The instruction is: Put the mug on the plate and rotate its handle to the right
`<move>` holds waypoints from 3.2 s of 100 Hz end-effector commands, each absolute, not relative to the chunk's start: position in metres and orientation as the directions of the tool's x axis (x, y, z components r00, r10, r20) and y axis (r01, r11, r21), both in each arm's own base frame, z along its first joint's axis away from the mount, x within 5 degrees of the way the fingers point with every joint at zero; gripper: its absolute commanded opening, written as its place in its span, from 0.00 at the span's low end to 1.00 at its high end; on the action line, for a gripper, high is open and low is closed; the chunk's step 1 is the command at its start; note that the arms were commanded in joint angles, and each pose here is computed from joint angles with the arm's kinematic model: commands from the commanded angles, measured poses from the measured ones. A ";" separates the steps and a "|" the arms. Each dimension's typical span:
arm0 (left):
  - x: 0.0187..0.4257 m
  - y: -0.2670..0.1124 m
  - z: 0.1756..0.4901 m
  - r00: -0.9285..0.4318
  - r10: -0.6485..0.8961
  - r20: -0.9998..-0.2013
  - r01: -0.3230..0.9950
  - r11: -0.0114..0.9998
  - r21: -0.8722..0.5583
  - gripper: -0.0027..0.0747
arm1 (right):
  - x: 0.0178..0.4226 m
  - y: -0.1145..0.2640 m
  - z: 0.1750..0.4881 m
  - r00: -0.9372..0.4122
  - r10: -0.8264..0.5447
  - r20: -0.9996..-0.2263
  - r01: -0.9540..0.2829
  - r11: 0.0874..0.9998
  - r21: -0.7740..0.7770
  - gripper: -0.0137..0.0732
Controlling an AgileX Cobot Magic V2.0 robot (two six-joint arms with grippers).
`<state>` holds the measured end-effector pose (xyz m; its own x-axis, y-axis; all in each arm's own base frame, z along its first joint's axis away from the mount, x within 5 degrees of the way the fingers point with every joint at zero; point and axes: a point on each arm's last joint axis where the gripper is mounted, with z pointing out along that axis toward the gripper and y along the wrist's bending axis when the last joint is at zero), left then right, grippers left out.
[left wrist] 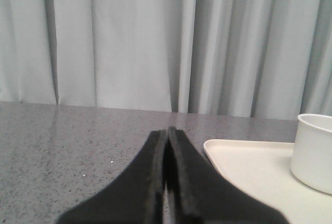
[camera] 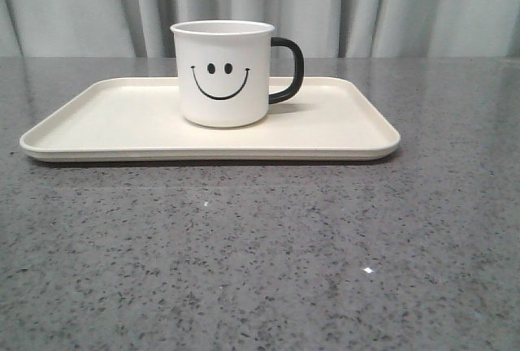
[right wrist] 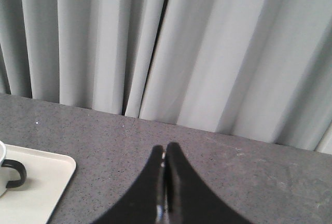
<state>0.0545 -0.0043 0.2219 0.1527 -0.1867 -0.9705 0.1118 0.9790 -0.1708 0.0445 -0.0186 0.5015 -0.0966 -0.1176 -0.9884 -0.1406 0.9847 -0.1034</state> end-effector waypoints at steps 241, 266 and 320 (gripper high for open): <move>0.051 -0.001 0.227 0.265 -0.212 -0.941 0.092 0.977 -0.194 0.01 | 0.046 -0.018 0.512 -0.013 -0.127 -0.992 -0.125 0.984 -0.125 0.02; 0.051 -0.001 0.227 0.265 -0.212 -0.941 0.092 0.977 -0.194 0.01 | 0.045 -0.019 0.512 -0.010 -0.125 -0.992 -0.123 0.985 -0.123 0.02; 0.051 -0.001 0.227 0.265 -0.212 -0.941 0.092 0.977 -0.194 0.01 | 0.045 -0.012 0.443 0.042 -0.066 -0.997 0.041 0.997 -0.064 0.02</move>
